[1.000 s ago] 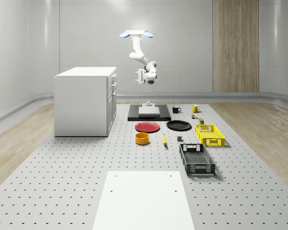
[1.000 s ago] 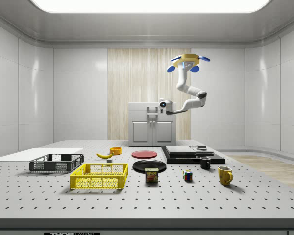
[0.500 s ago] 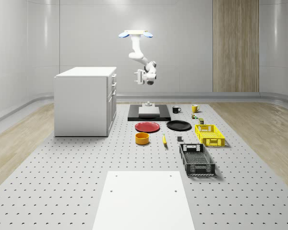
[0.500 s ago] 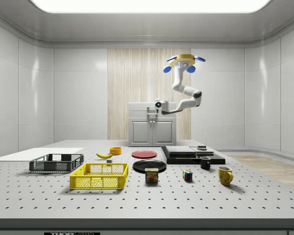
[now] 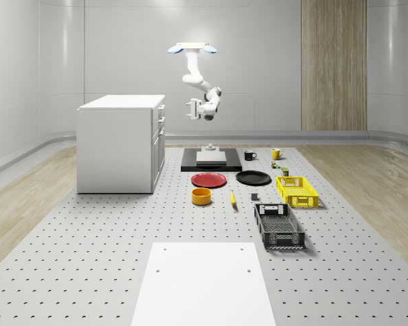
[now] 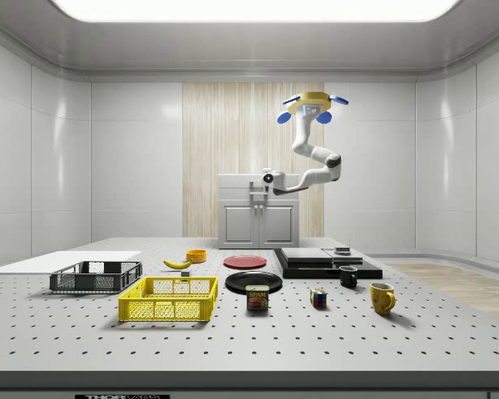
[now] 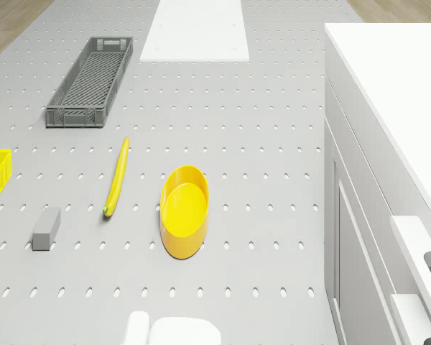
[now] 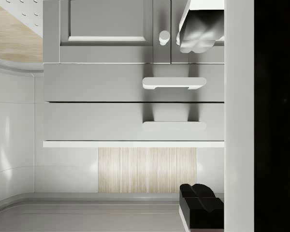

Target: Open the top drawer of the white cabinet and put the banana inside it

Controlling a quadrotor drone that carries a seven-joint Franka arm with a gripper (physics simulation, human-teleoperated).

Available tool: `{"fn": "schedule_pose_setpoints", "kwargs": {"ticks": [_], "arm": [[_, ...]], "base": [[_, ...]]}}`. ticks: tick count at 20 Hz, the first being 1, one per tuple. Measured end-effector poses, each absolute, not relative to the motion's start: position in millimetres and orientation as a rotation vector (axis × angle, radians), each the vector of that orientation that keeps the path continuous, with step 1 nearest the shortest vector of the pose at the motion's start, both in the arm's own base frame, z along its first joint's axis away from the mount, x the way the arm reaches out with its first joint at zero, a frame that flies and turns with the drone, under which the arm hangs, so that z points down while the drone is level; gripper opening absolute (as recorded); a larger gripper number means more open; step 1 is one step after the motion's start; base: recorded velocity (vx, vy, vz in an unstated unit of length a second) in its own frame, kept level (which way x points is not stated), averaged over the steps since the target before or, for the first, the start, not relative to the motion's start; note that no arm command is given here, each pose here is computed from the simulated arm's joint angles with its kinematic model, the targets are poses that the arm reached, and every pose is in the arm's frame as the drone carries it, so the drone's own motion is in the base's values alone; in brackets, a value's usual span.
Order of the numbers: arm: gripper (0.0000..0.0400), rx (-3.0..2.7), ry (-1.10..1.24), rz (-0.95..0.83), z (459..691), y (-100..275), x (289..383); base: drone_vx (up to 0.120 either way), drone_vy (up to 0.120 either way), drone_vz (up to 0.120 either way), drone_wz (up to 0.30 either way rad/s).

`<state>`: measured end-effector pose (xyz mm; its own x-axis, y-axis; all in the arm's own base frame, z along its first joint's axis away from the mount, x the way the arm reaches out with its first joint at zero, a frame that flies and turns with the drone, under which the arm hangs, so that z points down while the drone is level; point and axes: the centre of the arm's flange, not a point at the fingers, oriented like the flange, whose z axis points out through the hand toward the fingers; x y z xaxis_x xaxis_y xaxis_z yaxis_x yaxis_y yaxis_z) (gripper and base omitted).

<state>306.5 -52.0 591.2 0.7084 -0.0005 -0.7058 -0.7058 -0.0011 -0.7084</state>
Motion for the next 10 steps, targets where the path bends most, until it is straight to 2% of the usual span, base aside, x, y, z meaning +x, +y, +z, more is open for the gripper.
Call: {"fn": "schedule_pose_setpoints", "kwargs": {"ticks": [10], "arm": [[0.0400,-1.484,0.612,0.613,591,3,306.1]], "base": [[0.000,0.000,0.000,0.000]]}}
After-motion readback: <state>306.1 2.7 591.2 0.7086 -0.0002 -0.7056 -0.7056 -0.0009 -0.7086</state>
